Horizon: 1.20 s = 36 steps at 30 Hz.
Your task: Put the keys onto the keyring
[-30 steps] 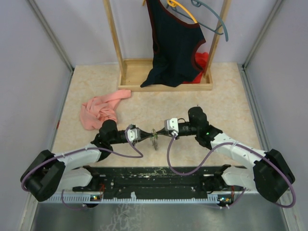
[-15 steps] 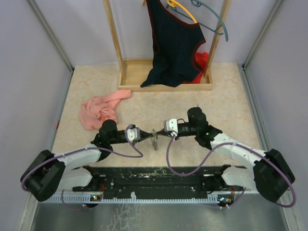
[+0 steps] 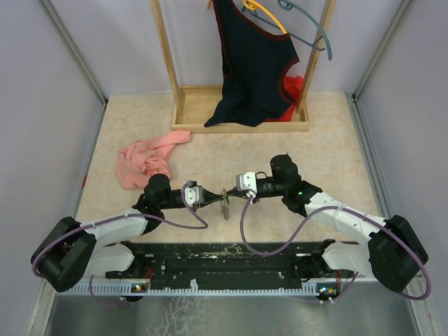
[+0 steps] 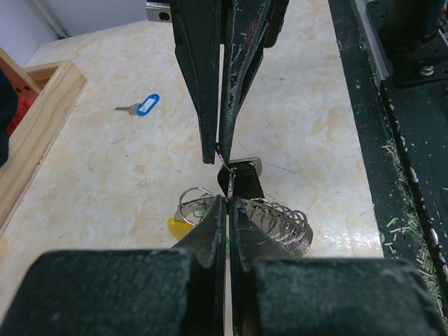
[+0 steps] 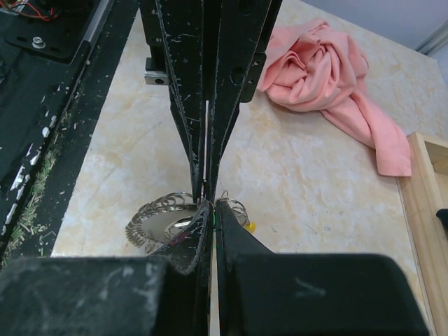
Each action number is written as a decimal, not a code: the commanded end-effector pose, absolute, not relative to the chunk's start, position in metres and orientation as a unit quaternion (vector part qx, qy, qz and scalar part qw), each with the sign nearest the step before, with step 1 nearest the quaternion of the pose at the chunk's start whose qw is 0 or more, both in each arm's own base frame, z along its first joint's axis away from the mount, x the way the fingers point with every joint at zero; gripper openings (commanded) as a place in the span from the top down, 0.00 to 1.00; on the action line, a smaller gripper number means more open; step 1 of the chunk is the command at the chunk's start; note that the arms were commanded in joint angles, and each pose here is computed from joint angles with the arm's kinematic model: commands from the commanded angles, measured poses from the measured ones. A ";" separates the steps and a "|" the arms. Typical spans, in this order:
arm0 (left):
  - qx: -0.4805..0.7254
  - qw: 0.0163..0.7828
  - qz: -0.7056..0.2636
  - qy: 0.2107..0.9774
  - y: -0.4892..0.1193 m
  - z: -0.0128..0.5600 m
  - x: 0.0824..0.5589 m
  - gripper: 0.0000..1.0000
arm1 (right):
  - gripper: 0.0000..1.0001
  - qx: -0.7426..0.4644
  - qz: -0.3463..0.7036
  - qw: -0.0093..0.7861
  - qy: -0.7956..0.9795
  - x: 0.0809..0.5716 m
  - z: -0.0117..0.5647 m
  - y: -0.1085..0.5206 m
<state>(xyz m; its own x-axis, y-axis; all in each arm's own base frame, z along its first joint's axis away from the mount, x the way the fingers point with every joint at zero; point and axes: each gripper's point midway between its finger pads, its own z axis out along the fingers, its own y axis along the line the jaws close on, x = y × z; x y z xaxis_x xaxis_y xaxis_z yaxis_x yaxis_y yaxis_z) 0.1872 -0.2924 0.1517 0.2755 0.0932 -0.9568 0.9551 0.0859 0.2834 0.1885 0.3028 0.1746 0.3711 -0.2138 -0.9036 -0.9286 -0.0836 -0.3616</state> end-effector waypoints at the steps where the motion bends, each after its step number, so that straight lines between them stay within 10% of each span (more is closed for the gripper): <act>1: 0.559 0.608 -0.387 0.410 -0.301 0.188 0.187 0.99 | 1.00 -0.657 0.349 0.531 0.406 0.186 0.196 0.315; 36: 0.473 0.638 -0.405 0.453 -0.288 0.204 0.191 0.99 | 1.00 -0.625 0.249 0.588 0.449 0.201 0.190 0.306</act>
